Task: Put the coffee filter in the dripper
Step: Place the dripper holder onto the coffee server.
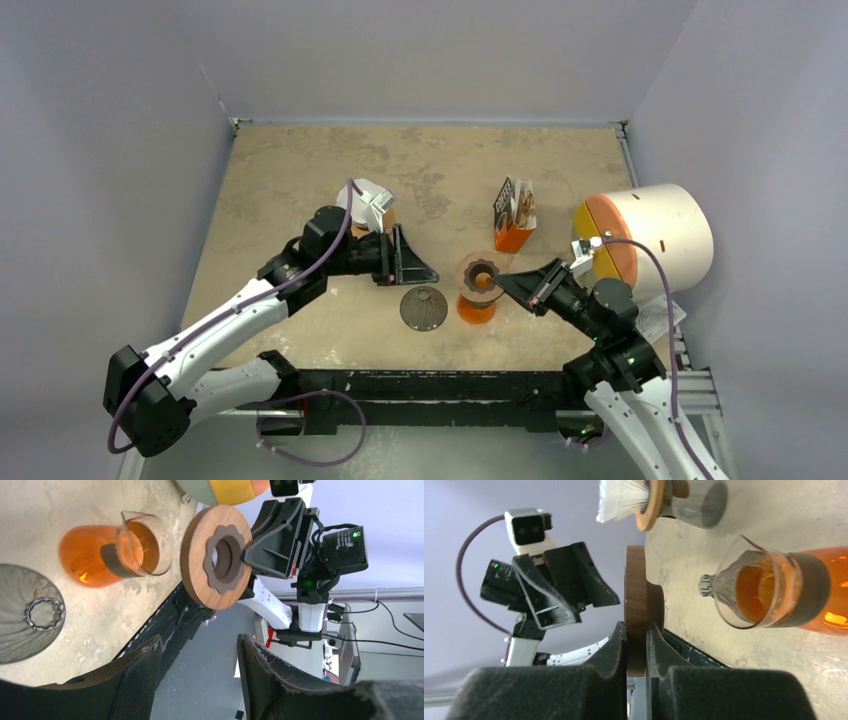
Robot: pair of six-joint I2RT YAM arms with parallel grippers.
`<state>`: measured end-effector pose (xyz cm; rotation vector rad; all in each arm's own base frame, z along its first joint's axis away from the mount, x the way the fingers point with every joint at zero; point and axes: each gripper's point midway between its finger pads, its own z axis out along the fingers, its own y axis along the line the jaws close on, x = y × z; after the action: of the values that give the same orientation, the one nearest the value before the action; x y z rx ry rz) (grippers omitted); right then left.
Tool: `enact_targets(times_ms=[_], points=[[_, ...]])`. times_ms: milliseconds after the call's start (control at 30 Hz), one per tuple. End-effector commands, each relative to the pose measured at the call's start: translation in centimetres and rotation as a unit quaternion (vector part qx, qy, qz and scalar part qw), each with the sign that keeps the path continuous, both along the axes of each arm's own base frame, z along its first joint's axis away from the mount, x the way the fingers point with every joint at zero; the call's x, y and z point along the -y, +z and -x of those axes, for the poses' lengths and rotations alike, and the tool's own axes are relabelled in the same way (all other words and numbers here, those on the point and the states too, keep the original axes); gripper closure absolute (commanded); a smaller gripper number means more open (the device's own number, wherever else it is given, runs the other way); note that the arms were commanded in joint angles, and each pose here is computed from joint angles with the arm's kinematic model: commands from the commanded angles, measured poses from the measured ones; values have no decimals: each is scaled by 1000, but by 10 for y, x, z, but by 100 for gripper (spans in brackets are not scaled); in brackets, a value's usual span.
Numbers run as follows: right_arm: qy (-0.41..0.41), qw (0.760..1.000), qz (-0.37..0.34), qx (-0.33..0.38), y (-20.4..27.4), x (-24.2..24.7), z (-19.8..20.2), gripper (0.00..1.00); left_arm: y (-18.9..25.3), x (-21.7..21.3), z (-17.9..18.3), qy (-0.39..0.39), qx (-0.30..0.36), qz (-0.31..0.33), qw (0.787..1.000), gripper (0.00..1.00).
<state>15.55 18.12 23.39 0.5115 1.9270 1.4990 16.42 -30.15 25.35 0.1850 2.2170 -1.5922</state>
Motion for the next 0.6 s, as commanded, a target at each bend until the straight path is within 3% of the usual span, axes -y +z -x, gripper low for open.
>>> enact_targets(times_ms=[0, 133, 333, 567], points=[[-24, 999, -15, -17, -10, 0, -14, 100, 0, -8, 4, -6, 28, -30, 999, 45], [-27, 999, -31, -27, -20, -4, -21, 100, -1, -10, 8, -12, 28, -33, 999, 44], [-38, 998, -38, -41, -34, -4, -28, 100, -3, -14, 13, -13, 27, -39, 999, 31], [-42, 997, -34, -53, -45, -4, -29, 100, -4, -18, 14, -9, 29, -43, 999, 27]])
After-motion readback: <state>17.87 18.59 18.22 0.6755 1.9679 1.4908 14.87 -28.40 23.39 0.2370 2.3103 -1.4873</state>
